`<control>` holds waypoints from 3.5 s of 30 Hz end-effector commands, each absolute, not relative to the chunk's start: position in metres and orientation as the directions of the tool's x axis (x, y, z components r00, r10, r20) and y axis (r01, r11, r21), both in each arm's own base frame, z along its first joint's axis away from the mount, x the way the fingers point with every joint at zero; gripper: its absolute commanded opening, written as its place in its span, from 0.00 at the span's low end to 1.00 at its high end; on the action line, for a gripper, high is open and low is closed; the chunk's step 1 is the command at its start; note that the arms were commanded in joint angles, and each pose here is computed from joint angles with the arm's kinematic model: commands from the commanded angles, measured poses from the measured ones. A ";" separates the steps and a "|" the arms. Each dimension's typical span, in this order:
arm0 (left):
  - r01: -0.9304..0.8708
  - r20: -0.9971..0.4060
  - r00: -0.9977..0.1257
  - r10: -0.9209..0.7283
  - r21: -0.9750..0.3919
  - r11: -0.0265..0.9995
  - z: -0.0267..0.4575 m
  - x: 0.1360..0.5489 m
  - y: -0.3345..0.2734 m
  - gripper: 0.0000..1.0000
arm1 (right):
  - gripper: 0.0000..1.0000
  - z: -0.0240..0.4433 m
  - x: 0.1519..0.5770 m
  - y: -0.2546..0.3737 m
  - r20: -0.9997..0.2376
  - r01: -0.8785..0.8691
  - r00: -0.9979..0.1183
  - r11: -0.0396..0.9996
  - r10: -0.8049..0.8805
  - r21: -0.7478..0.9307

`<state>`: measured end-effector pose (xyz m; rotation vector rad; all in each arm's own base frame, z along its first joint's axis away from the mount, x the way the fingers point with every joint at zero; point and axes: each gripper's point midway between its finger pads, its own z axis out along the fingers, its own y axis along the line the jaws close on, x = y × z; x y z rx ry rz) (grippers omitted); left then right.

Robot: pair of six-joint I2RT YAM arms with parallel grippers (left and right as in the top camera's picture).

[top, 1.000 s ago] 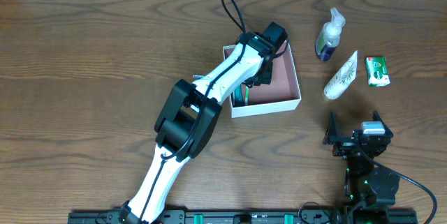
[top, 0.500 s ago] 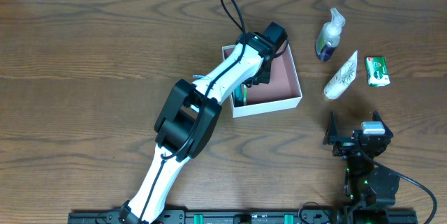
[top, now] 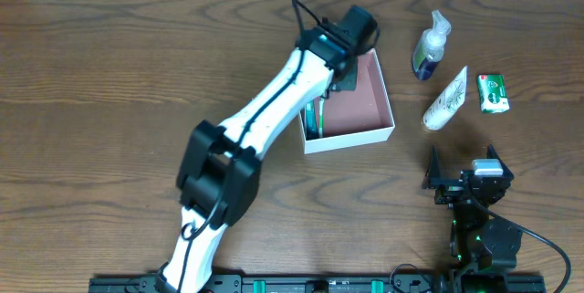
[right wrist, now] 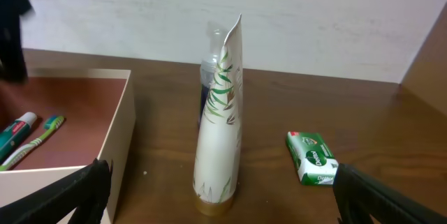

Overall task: Pack container
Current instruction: 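Release the toothbrush and adjust the left gripper inside the box, then raise the left gripper out of the box and move toward the blue razor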

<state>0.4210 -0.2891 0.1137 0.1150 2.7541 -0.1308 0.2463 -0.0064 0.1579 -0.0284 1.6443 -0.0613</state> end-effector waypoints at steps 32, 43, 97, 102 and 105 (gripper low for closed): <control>-0.122 -0.234 -0.963 -0.131 -0.052 0.991 0.111 0.420 -0.214 0.28 | 0.99 0.157 0.246 -0.004 -0.996 0.012 -0.074 0.999 -0.045 -0.046; -0.118 -0.186 -0.975 -0.120 -0.021 0.993 0.086 0.419 -0.214 0.28 | 0.99 0.157 0.246 -0.004 -0.996 0.012 -0.074 0.999 -0.045 -0.046; 0.034 -0.179 -0.983 0.035 0.009 0.999 0.064 0.427 -0.216 0.13 | 0.99 0.157 0.246 -0.004 -0.996 0.012 -0.074 0.999 -0.045 -0.046; 0.034 -0.192 -0.981 0.034 0.002 0.999 0.068 0.431 -0.217 0.13 | 0.99 0.157 0.246 -0.004 -0.996 0.012 -0.074 0.999 -0.045 -0.046; 0.033 -0.207 -0.978 0.032 -0.005 0.999 0.074 0.434 -0.219 0.13 | 0.99 0.157 0.246 -0.004 -0.996 0.012 -0.074 0.999 -0.045 -0.046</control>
